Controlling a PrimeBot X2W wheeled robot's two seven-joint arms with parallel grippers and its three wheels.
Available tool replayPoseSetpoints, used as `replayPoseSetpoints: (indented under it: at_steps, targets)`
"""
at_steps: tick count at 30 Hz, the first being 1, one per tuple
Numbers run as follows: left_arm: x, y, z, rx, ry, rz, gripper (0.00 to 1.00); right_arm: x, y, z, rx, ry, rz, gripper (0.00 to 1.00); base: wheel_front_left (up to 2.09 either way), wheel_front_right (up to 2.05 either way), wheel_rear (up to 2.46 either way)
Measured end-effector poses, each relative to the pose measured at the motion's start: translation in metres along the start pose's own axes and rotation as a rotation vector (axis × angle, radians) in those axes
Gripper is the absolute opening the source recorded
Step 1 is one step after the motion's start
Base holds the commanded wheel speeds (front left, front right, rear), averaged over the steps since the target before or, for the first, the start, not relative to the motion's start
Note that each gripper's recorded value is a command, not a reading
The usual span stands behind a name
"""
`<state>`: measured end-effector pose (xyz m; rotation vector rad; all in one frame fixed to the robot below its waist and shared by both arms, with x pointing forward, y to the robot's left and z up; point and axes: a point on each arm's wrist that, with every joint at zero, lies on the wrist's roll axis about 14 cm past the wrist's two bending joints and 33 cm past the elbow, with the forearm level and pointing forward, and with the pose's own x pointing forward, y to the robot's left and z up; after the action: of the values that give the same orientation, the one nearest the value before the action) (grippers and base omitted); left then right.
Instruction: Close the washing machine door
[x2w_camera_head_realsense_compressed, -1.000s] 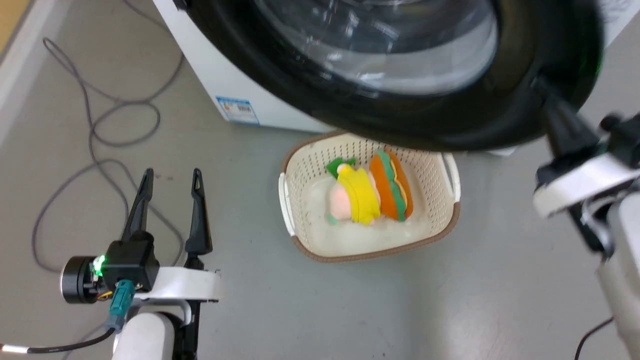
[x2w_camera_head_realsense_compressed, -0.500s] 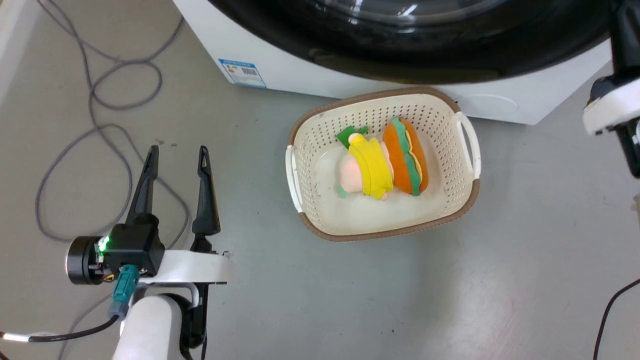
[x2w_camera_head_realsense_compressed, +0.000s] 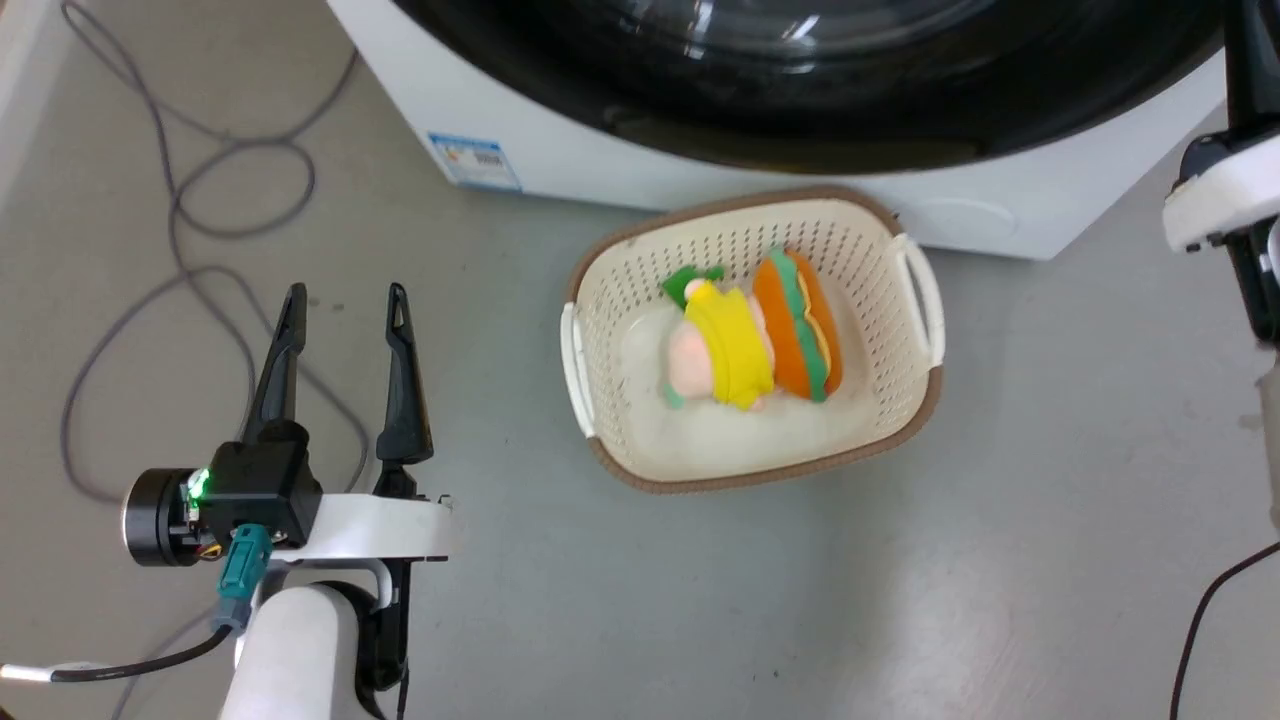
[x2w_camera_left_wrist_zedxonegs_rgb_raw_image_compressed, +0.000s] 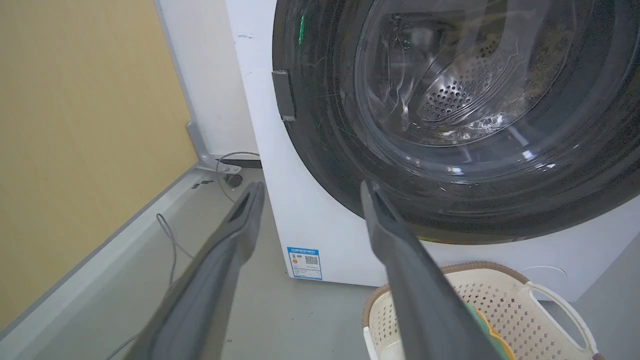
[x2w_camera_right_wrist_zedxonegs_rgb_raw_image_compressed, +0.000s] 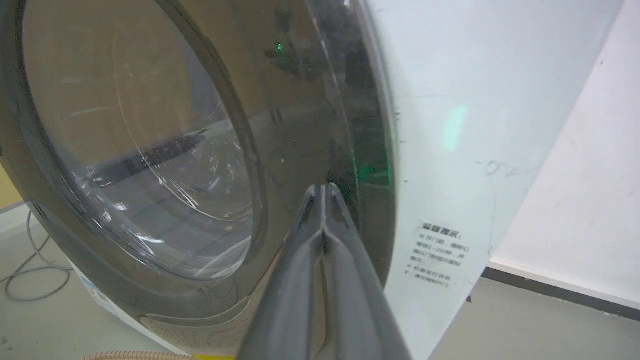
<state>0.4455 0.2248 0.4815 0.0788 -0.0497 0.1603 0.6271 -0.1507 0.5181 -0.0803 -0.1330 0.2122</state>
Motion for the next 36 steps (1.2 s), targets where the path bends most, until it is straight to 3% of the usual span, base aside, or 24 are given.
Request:
replayPoseSetpoints:
  at_steps: [13, 21, 22, 23, 24, 36]
  targets:
    - [-0.013, -0.007, 0.029, -0.017, -0.062, -0.028, 1.0, -0.07, -0.019, 0.078, -0.122, -0.166, -0.05, 0.0, 0.0, 0.0, 0.0]
    - [-0.024, -0.018, 0.037, -0.031, -0.075, -0.067, 1.0, -0.121, -0.018, 0.1, -0.062, -0.214, -0.111, 0.01, 0.0, 0.0, 0.0]
    - [-0.026, -0.02, 0.038, -0.033, -0.077, -0.072, 1.0, -0.128, -0.018, 0.098, -0.04, -0.209, -0.122, 0.37, 0.0, 0.0, 0.0]
    - [-0.027, -0.022, 0.038, -0.034, -0.077, -0.079, 1.0, -0.134, -0.017, 0.096, -0.019, -0.202, -0.13, 0.91, 0.0, 0.0, 0.0]
    - [-0.029, -0.023, 0.039, -0.035, -0.078, -0.084, 1.0, -0.14, -0.017, 0.095, -0.008, -0.195, -0.136, 1.0, 0.0, 0.0, 0.0]
    - [-0.056, -0.036, 0.05, -0.04, -0.096, -0.133, 1.0, -0.22, -0.016, 0.067, 0.087, -0.094, -0.225, 1.0, 0.0, 0.0, 0.0]
